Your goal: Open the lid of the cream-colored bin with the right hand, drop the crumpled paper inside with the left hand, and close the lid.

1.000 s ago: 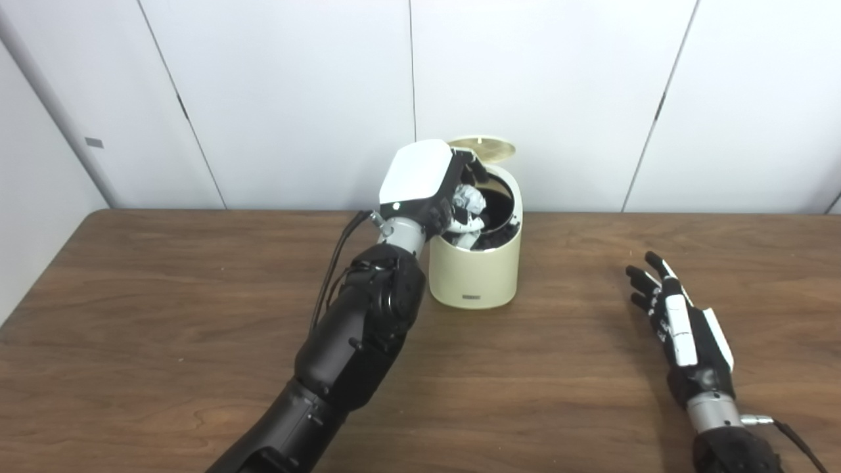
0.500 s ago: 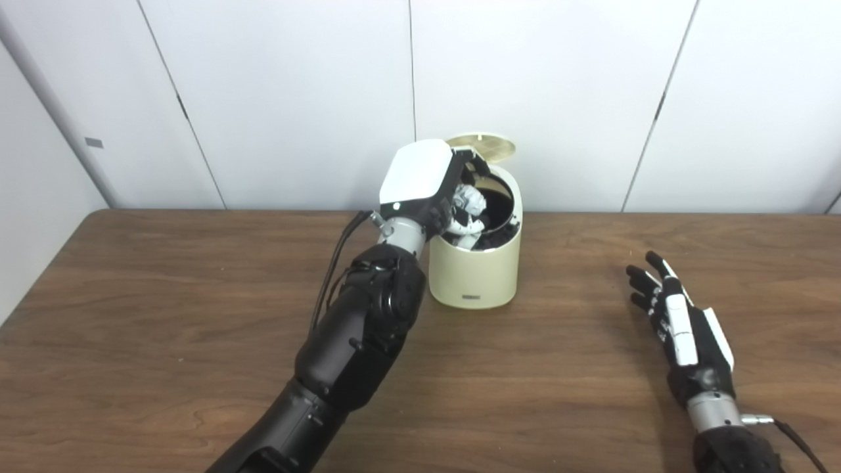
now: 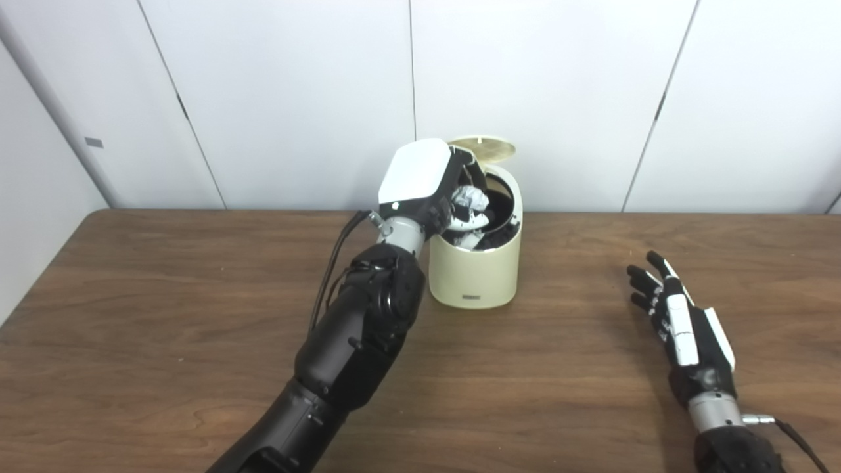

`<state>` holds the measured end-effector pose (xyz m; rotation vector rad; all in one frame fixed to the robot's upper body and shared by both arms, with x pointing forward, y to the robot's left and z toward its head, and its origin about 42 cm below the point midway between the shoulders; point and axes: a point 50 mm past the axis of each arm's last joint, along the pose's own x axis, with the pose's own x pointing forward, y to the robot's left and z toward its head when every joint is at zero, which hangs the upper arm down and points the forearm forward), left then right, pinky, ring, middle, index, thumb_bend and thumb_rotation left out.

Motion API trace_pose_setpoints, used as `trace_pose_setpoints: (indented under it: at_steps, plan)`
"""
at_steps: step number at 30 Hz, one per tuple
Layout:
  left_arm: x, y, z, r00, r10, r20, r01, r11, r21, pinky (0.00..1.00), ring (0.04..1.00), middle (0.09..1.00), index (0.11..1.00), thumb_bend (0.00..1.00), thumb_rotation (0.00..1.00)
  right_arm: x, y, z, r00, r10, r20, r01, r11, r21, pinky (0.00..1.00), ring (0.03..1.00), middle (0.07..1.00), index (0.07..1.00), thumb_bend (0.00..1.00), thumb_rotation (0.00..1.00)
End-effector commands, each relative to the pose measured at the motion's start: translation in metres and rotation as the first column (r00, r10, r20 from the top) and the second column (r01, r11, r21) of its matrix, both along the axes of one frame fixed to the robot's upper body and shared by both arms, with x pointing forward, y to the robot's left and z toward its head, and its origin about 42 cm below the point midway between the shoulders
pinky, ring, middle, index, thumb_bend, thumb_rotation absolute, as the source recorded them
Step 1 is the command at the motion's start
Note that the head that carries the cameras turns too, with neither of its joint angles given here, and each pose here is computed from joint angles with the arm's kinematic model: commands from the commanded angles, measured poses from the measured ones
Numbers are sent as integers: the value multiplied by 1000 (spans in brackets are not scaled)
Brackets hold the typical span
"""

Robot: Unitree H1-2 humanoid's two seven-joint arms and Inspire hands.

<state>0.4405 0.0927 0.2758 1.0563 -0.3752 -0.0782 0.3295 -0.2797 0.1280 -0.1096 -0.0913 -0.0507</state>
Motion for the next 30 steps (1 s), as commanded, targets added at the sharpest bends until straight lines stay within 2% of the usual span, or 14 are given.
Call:
trace_pose_setpoints:
  at_steps: [1, 6, 9, 11, 12, 13, 14, 16, 30]
  plan:
    - [2, -6, 28, 997, -10, 83, 12, 1000, -17, 402, 430, 533, 489, 500, 0, 0, -1, 4, 1000, 9, 4, -9, 1000, -20, 872, 904, 867, 952, 587, 1000]
    - [3, -7, 27, 996, -6, 90, 7, 1000, -7, 423, 431, 552, 486, 498, 0, 1, -1, 4, 1000, 11, 4, -11, 1000, -14, 874, 904, 866, 951, 589, 1000]
    - [1, -6, 27, 996, -12, 85, 12, 1000, -6, 498, 596, 667, 490, 514, 31, 1, -1, 4, 1000, 9, 4, -9, 1000, -24, 869, 902, 864, 952, 583, 1000]
    - [1, -6, 27, 996, -13, 87, 13, 1000, -3, 541, 657, 709, 493, 518, 39, 1, -2, 4, 1000, 8, 4, -8, 1000, -29, 864, 898, 862, 950, 580, 1000]
    - [0, -6, 27, 996, -14, 88, 14, 1000, -2, 570, 688, 730, 523, 597, 33, 1, -2, 4, 1000, 9, 4, -9, 1000, -29, 866, 899, 863, 950, 580, 1000]
    - [0, -6, 27, 996, -16, 89, 16, 1000, 0, 583, 702, 739, 584, 753, 16, 1, -2, 4, 1000, 10, 4, -10, 1000, -23, 868, 900, 864, 951, 580, 1000]
    - [-1, -5, 27, 996, -19, 93, 19, 1000, 2, 591, 710, 743, 617, 833, 8, 1, -2, 4, 1000, 11, 3, -11, 1000, -14, 872, 902, 864, 952, 581, 1000]
    - [-1, -5, 27, 995, -24, 94, 23, 1000, 6, 602, 723, 750, 653, 905, 1, 1, -2, 4, 1000, 11, 2, -11, 1000, -11, 883, 906, 865, 952, 583, 1000]
    - [0, -6, 28, 996, -23, 84, 23, 1000, 2, 590, 708, 754, 674, 941, 0, 2, -3, 4, 1000, 8, 13, -8, 1000, -15, 885, 901, 865, 927, 567, 1000]
